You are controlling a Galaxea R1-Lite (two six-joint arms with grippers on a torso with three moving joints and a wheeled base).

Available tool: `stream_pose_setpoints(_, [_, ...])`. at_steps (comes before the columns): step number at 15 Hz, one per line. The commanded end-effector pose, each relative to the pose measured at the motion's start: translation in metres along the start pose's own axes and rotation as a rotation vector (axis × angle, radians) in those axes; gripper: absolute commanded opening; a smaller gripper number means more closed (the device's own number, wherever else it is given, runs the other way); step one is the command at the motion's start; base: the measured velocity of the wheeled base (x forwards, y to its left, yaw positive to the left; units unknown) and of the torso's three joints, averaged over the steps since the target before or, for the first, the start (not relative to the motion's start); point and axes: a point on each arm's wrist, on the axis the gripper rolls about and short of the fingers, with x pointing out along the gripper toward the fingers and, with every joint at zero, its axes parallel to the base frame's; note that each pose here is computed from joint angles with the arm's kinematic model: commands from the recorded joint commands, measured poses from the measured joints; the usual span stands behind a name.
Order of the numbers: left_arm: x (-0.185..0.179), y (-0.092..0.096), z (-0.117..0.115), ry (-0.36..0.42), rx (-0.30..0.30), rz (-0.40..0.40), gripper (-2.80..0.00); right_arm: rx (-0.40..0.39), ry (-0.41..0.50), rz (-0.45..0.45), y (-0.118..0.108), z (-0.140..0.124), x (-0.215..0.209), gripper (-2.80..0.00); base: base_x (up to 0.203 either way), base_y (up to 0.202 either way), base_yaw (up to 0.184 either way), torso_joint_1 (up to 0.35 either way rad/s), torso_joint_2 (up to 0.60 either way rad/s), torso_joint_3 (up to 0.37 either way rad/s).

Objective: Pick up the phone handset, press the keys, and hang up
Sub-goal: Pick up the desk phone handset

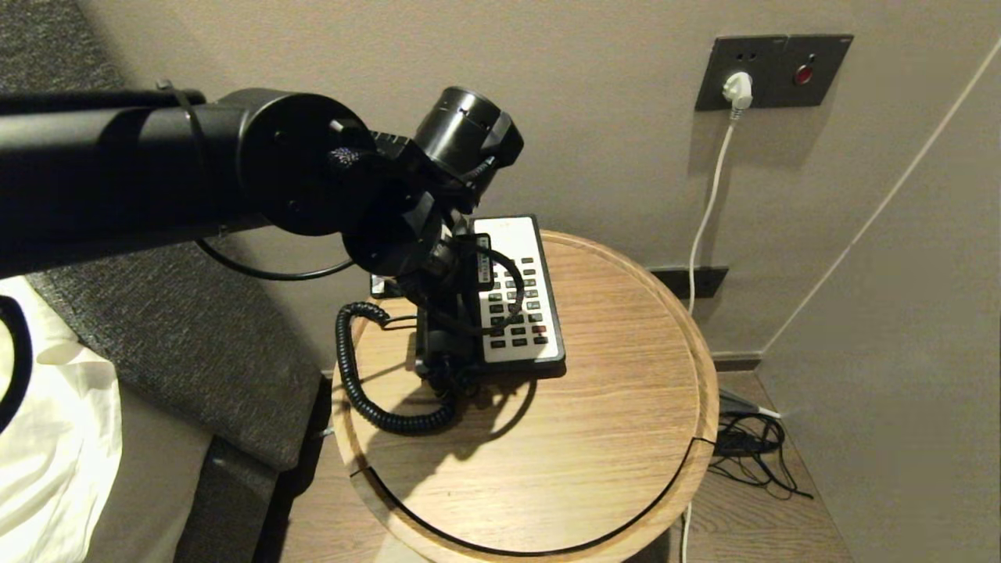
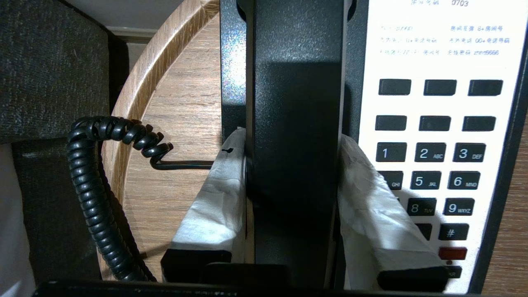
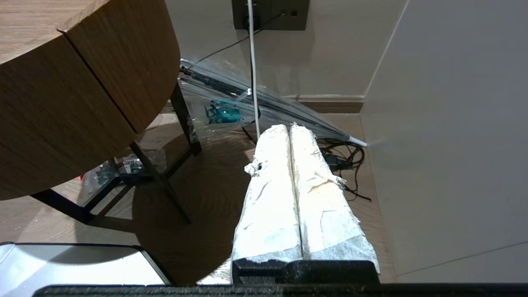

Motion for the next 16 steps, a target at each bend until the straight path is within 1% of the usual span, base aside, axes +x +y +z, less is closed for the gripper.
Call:
stream_pose_setpoints(1, [-0.004,0.0,-0.001,-0.001,-0.003,-0.001,-2.8,-0.001,-0.001,0.0,0.0,0.0,0.0,-2.8,0.0,0.0,0.0,0.0,0.0,0.0])
stream_pose_setpoints(12, [-0.026,0.013,0.002,-0.029,-0.016,0.0,-2.8,-0.001,-0.002,0.0,0.0,0.0,0.0,-2.8,0.0,0.0,0.0,0.0,0.0,0.0])
stream_pose_setpoints(16, [-0.041,0.023,0.003,-0.054,-0.031,0.002,-2.8,-0.001,-0.001,0.0,0.0,0.0,0.0,-2.8,0.0,0.0,0.0,0.0,0.0,0.0])
